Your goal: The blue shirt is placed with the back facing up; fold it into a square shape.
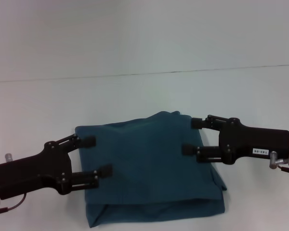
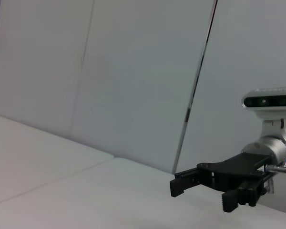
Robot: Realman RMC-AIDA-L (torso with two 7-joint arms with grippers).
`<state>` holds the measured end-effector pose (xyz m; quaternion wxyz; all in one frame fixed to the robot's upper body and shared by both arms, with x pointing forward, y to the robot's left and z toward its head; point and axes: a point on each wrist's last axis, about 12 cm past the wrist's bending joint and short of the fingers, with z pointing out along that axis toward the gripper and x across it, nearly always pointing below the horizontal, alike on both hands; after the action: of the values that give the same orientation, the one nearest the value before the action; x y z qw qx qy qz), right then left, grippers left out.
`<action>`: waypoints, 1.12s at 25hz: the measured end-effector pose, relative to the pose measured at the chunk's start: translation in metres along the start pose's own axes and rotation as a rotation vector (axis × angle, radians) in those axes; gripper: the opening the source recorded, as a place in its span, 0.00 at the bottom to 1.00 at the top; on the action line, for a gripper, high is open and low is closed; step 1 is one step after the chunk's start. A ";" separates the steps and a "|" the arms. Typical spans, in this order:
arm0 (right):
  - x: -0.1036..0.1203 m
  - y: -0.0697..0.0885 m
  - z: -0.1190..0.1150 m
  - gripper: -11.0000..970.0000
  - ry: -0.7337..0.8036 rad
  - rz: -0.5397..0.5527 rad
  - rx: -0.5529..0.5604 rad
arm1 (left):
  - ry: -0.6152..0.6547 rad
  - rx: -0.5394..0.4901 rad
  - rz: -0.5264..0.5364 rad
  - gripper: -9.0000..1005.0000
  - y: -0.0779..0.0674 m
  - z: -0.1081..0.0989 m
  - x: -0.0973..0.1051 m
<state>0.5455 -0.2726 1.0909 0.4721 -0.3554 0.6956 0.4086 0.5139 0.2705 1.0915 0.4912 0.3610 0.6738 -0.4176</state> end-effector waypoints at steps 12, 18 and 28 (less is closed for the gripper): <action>-0.005 0.002 -0.004 0.96 0.130 0.030 -0.112 | 0.058 0.027 -0.020 0.92 0.000 -0.001 0.003; -0.013 0.000 -0.002 0.96 0.189 0.046 -0.145 | 0.095 0.038 -0.055 0.92 0.001 0.000 0.003; -0.025 -0.004 0.011 0.96 0.288 0.044 -0.173 | 0.130 0.044 -0.134 0.92 0.006 -0.002 -0.004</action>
<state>0.5604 -0.2613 1.1118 0.3261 -0.4341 0.7259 0.4223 0.5196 0.2746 1.0940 0.4095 0.3520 0.7176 -0.4399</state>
